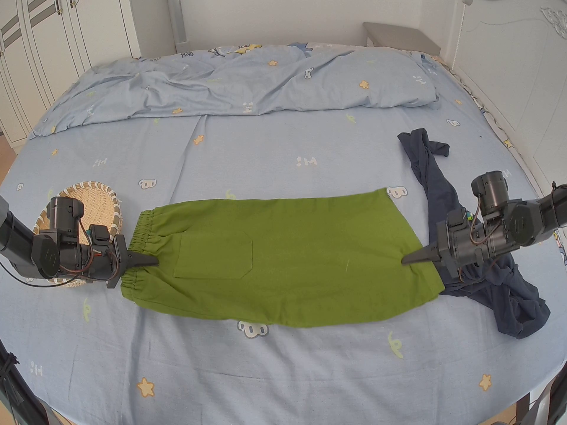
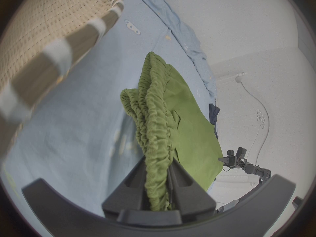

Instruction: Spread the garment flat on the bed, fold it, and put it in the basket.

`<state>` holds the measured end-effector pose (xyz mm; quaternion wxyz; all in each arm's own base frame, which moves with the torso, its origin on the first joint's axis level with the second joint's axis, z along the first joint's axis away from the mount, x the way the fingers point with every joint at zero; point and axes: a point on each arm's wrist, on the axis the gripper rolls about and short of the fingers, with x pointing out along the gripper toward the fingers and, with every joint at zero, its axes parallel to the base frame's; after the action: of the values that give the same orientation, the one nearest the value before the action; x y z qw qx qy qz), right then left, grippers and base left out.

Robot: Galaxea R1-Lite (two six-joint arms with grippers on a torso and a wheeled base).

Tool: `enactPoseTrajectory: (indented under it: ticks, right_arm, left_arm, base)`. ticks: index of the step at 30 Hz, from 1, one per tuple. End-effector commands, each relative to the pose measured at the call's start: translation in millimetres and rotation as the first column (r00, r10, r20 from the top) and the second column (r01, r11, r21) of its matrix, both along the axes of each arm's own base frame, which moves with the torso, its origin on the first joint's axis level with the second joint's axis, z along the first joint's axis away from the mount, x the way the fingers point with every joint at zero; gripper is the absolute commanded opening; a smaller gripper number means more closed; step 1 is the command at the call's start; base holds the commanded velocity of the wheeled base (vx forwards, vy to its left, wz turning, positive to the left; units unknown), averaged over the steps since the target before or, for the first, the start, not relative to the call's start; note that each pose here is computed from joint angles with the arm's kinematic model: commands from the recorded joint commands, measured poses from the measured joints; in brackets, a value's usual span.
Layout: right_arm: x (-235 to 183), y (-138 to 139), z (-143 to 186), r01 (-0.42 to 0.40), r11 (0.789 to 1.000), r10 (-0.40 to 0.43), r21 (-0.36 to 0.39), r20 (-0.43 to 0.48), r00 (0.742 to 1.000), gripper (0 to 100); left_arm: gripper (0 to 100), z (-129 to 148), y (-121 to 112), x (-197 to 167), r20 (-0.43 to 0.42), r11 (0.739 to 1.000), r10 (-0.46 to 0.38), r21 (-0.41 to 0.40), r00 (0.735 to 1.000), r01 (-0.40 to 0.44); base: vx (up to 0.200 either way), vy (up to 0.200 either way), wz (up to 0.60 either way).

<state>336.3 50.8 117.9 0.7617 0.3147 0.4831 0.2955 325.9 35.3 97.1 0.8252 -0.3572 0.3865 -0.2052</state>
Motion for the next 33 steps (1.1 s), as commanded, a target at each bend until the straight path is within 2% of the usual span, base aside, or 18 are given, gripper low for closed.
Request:
enactPoseTrajectory:
  ticks: [1, 6, 13, 22, 29, 30, 33]
  right_arm:
    - [-51.6, 3.5, -9.7, -0.064, 0.997, 0.063, -0.033, -0.049, 0.997, 0]
    - [-89.9, 8.2, -29.3, -0.118, 0.992, 0.112, -0.045, -0.108, 0.988, 0]
    - [-121.9, 16.1, -49.2, -0.16, 0.985, 0.152, -0.065, -0.117, 0.981, 0]
    - [-130.3, 18.2, -58.0, -0.167, 0.983, 0.157, -0.079, -0.115, 0.981, 0]
    - [-129.1, 17.8, -60.3, -0.163, 0.983, 0.153, -0.08, -0.111, 0.982, 0]
    - [-128.9, 18.2, -61.0, -0.164, 0.983, 0.155, -0.079, -0.109, 0.982, 100]
    - [-128.7, 19.0, -62.0, -0.167, 0.983, 0.158, -0.079, -0.103, 0.982, 100]
  left_arm:
    - [0, -5.5, -4.2, -39.7, -0.028, 0.999, -0.023, 0.037, 0.999, 0.024]
    - [0, -4.7, -4.5, -72.4, -0.033, 0.998, -0.02, 0.051, 0.999, 0.022]
    - [0, -14.0, -6.6, -112.7, -0.063, 0.997, -0.028, 0.07, 0.998, 0.032]
    - [0, -19.3, 0.3, -122.3, -0.088, 0.998, 0.007, 0.058, 0.996, -0.002]
    - [0, -22.6, 1.1, -123.0, -0.087, 0.997, -0.003, 0.071, 0.996, 0.01]
    - [0, -23.0, 1.6, -123.6, -0.084, 0.997, -0.007, 0.075, 0.996, 0.013]
    - [0, -24.1, 1.7, -124.5, -0.076, 0.996, -0.018, 0.087, 0.997, 0.025]
  base:
    - [0.0, 0.0, 0.0]
    - [0.0, 0.0, 0.0]
    - [0.0, 0.0, 0.0]
    - [0.0, 0.0, 0.0]
    - [0.0, 0.0, 0.0]
    - [0.0, 0.0, 0.0]
    - [0.0, 0.0, 0.0]
